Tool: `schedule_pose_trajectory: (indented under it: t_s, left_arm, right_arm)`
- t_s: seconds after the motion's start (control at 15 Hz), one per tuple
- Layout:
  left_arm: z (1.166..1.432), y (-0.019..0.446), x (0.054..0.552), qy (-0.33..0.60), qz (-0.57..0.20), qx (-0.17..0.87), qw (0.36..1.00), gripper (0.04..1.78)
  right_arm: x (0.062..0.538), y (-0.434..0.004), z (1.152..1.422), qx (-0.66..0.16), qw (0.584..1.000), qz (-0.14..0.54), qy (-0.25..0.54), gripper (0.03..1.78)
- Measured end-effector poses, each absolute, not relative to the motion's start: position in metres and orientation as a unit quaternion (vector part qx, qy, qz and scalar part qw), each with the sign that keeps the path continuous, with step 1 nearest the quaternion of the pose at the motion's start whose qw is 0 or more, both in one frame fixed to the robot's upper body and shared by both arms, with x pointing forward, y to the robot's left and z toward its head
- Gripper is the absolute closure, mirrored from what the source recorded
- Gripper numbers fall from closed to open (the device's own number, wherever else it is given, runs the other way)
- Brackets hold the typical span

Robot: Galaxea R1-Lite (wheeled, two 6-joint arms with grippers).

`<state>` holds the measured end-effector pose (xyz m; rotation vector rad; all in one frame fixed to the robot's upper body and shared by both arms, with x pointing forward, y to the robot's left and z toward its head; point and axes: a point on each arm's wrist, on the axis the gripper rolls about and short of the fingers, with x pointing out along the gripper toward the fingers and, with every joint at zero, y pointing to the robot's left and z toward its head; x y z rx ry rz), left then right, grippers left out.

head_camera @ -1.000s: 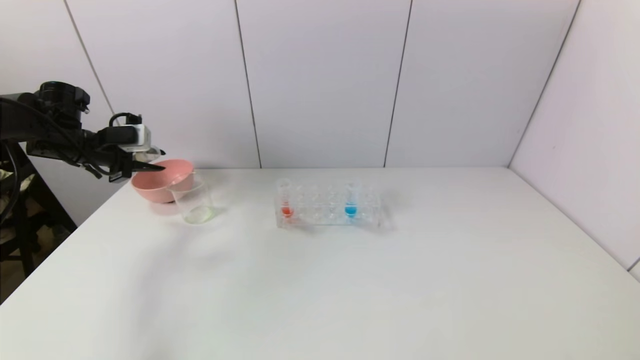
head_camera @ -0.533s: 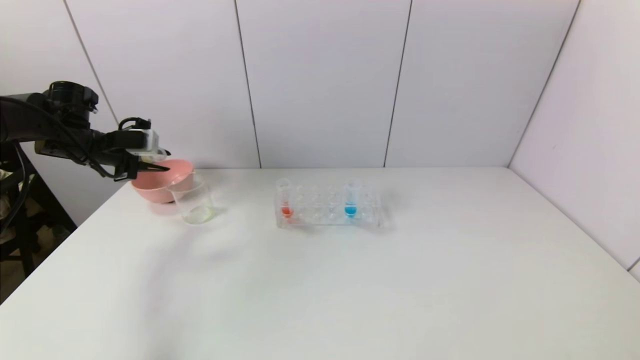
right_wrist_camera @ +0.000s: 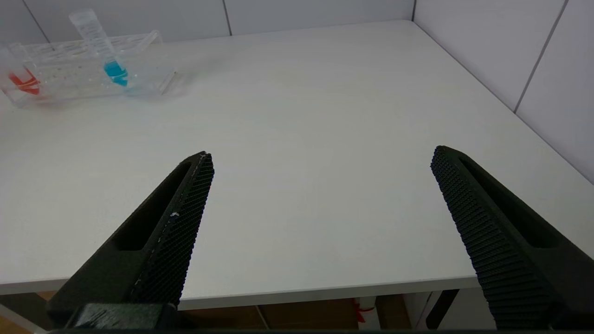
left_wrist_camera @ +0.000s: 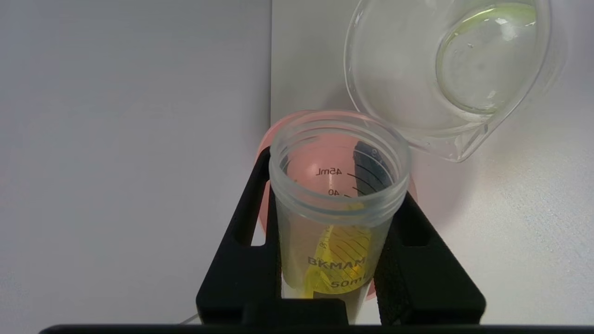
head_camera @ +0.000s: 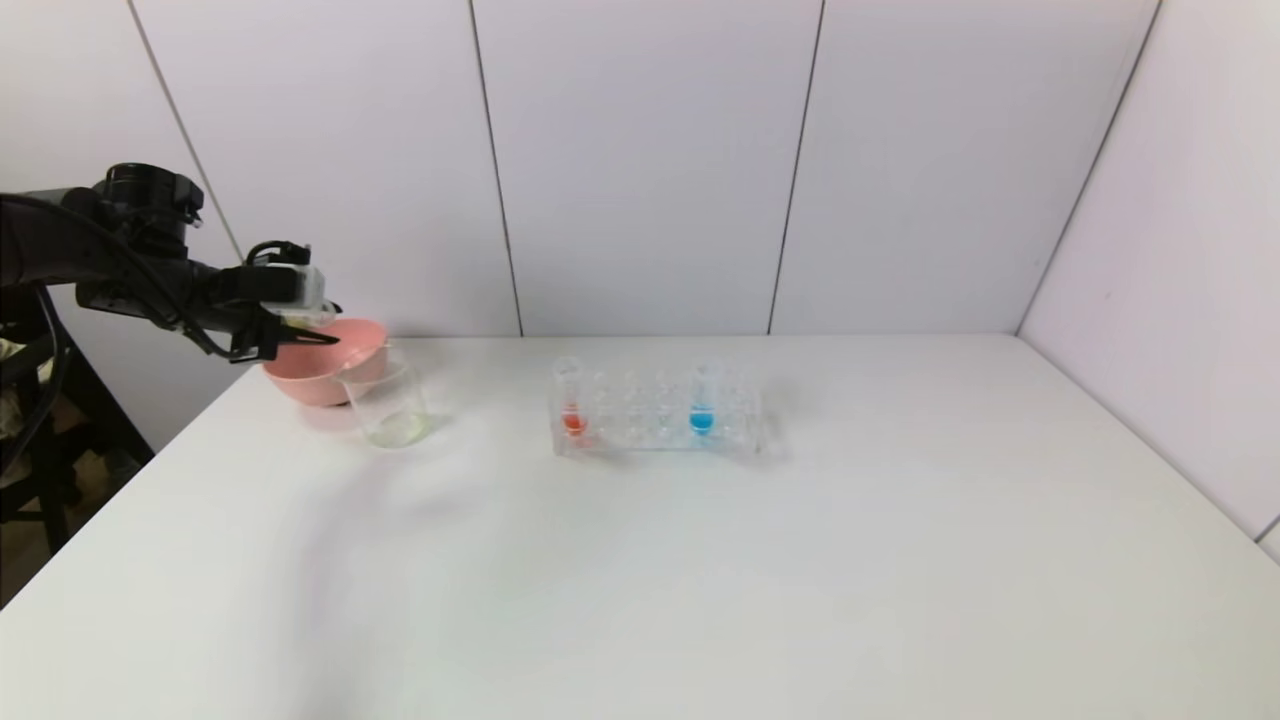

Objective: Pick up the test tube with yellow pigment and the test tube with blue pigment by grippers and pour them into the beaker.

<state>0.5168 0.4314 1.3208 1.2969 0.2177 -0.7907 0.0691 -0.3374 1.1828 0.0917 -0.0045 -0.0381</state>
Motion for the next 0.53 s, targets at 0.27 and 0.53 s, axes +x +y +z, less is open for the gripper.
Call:
schedule_pose_trajectory:
  t_s: [0.27, 0.53]
  left_arm:
    - [1.3198, 0.426, 0.5191, 0.104, -0.356, 0.593, 0.715, 1.27]
    - [1.3201, 0.4256, 0.5193, 0.114, -0.349, 0.595, 0.715, 1.27]
  right_arm:
    - [0.0691, -0.3374, 1.1828, 0.046, 0.999, -0.019, -0.002, 0.1]
    - [0.0691, -0.3374, 1.1828, 0.046, 0.999, -0.019, -0.002, 0.1]
